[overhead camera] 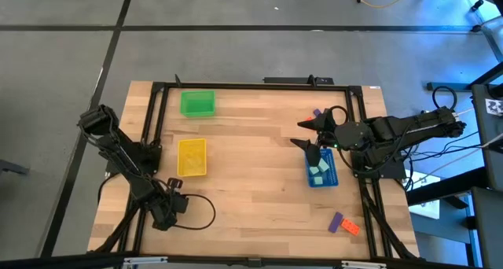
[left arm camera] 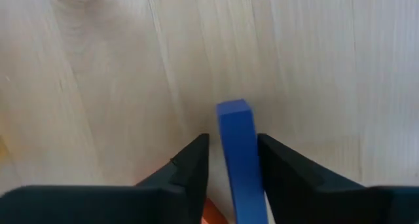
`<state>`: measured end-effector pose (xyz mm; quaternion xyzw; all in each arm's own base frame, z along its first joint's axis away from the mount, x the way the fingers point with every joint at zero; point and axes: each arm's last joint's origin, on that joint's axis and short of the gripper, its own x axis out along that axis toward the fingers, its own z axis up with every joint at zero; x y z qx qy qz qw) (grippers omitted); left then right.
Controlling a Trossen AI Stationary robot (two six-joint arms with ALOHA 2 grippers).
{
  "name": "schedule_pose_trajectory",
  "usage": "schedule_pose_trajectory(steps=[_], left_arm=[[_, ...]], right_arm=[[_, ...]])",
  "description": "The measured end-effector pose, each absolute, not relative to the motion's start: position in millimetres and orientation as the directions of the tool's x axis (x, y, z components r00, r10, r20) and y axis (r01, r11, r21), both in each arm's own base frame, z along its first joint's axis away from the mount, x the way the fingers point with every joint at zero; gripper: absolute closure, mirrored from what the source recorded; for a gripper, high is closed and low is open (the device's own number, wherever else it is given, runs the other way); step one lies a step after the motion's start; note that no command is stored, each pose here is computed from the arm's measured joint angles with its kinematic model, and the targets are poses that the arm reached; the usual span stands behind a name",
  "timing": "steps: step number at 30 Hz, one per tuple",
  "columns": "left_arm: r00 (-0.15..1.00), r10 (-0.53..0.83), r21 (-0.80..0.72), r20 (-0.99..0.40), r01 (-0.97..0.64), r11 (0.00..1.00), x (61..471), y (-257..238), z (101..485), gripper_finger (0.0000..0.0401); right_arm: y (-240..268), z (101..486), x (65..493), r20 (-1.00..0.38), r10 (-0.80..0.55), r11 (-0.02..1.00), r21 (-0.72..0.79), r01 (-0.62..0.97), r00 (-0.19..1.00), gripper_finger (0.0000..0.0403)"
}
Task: Sort & place blocks by color
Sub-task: Put the bottom left violet block into the green bin
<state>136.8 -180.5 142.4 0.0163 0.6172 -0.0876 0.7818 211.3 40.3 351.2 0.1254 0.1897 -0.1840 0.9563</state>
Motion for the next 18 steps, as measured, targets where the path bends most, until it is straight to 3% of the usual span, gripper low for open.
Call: schedule_pose_trajectory(steps=[6, 10, 14, 18], left_arm=[[0.225, -0.152, -0.124, -0.962, 0.135, 0.983, 144, -182, 149, 0.0355], [0.305, -0.222, -0.190, -0.926, 0.133, 0.973, 158, -182, 174, 0.0355], [0.493, -0.236, -0.208, -0.837, 0.111, 0.972, 177, -166, 216, 0.0355], [0.735, -0.151, -0.189, -0.661, 0.032, 0.981, 194, -130, 268, 0.0355]], right_arm=[[40, 351, 211, -0.409, -0.304, 0.901, 0.170, 0.400, 0.860, 0.0085], [40, 351, 211, -0.409, -0.304, 0.901, 0.170, 0.399, 0.860, 0.0085], [41, 351, 212, -0.411, -0.295, 0.908, 0.160, 0.387, 0.862, 0.0085], [41, 351, 212, -0.414, -0.280, 0.913, 0.164, 0.373, 0.866, 0.0085]])
